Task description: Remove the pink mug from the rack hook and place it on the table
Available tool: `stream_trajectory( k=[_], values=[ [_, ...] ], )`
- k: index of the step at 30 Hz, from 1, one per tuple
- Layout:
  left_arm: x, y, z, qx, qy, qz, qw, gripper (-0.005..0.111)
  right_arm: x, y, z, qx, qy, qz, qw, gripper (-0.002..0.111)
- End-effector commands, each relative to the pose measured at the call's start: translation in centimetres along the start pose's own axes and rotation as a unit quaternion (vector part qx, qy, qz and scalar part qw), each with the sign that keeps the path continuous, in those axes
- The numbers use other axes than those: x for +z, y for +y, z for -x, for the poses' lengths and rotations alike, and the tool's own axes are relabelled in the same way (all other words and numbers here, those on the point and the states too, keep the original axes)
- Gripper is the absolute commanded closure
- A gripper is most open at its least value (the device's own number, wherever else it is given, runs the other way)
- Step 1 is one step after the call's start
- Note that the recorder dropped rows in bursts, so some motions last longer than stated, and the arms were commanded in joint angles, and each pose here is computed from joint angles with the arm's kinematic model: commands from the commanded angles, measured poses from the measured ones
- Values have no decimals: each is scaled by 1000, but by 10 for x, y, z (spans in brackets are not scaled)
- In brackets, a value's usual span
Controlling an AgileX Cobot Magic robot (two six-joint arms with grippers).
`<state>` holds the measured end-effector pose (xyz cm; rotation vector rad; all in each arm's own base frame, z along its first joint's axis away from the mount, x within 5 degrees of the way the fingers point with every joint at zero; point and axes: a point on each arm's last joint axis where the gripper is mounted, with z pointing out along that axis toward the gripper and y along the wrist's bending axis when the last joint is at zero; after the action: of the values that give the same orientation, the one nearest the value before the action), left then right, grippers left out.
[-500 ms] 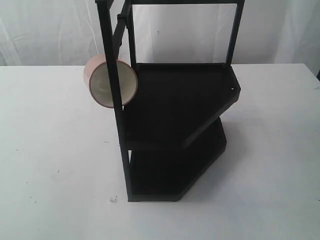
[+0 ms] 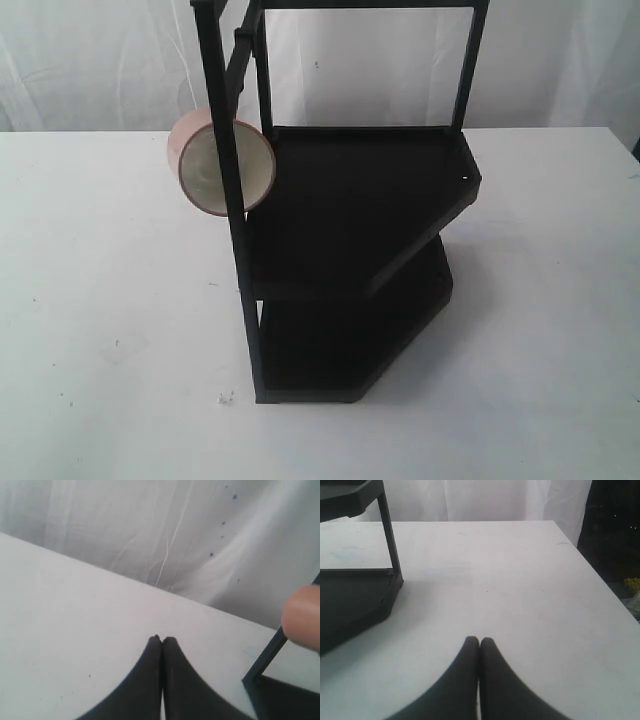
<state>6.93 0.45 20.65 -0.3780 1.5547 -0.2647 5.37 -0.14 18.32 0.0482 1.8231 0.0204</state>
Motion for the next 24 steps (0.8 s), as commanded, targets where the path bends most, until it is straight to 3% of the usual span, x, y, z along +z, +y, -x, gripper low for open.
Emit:
stream_trajectory(
  k=[1, 5, 8, 10, 13, 15, 20, 24],
  values=[
    [3, 3, -9, 33, 25, 6, 999, 107, 0, 0, 0, -3, -3, 2, 1000, 108],
    [3, -3, 10, 30, 27, 17, 999, 107, 0, 0, 0, -3, -3, 2, 1000, 108],
    [-1, -2, 33, -13, 114, 116, 987, 107, 0, 0, 0, -3, -3, 2, 1000, 108],
    [7, -6, 37, 6, 156, 120, 980, 107, 0, 0, 0, -3, -3, 2, 1000, 108],
    [31, -13, 23, 20, 264, 89, 960, 107, 0, 0, 0, -3, -3, 2, 1000, 108],
    [48, -24, 15, 36, 337, 28, 940, 107, 0, 0, 0, -3, -3, 2, 1000, 108],
    [77, -45, -2, 45, 449, -114, 885, 107, 0, 0, 0, -3, -3, 2, 1000, 108],
    [94, -41, -18, 27, 500, -110, 858, 107, 0, 0, 0, -3, -3, 2, 1000, 108]
  ],
)
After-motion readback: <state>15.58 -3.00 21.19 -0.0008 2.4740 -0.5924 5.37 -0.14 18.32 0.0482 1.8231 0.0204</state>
